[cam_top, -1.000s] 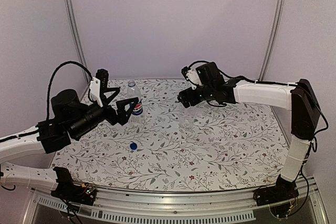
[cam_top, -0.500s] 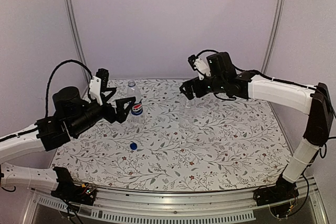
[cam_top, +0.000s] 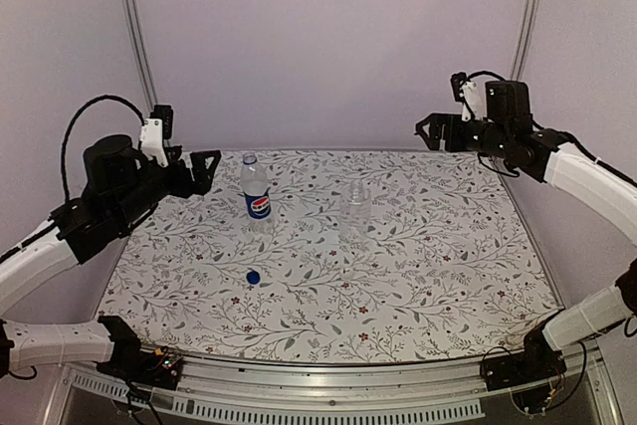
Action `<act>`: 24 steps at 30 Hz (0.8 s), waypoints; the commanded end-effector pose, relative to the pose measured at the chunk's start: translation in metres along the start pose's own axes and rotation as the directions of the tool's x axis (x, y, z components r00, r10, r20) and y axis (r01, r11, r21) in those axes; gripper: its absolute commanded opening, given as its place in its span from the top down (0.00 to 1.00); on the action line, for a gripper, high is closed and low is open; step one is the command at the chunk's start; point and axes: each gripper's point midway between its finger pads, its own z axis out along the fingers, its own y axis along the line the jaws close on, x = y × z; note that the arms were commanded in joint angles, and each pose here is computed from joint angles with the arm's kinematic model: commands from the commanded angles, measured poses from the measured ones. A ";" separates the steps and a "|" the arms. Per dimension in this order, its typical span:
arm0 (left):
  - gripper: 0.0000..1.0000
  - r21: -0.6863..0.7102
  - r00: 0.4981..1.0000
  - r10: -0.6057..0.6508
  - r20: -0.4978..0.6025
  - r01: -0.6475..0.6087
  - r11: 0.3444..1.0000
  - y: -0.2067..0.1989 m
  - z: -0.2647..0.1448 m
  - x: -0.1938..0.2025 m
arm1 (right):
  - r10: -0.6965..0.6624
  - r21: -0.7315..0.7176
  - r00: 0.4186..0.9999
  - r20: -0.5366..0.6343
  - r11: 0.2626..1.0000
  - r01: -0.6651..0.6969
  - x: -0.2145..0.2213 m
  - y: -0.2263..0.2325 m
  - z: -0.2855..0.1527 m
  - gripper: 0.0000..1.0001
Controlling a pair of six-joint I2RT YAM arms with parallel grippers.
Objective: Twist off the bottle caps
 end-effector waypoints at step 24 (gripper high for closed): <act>0.00 -0.053 0.981 0.048 0.190 -0.039 0.998 0.057 -0.014 -0.061 | -0.092 0.078 0.972 0.216 0.994 0.077 -0.046 -0.029 -0.103 0.01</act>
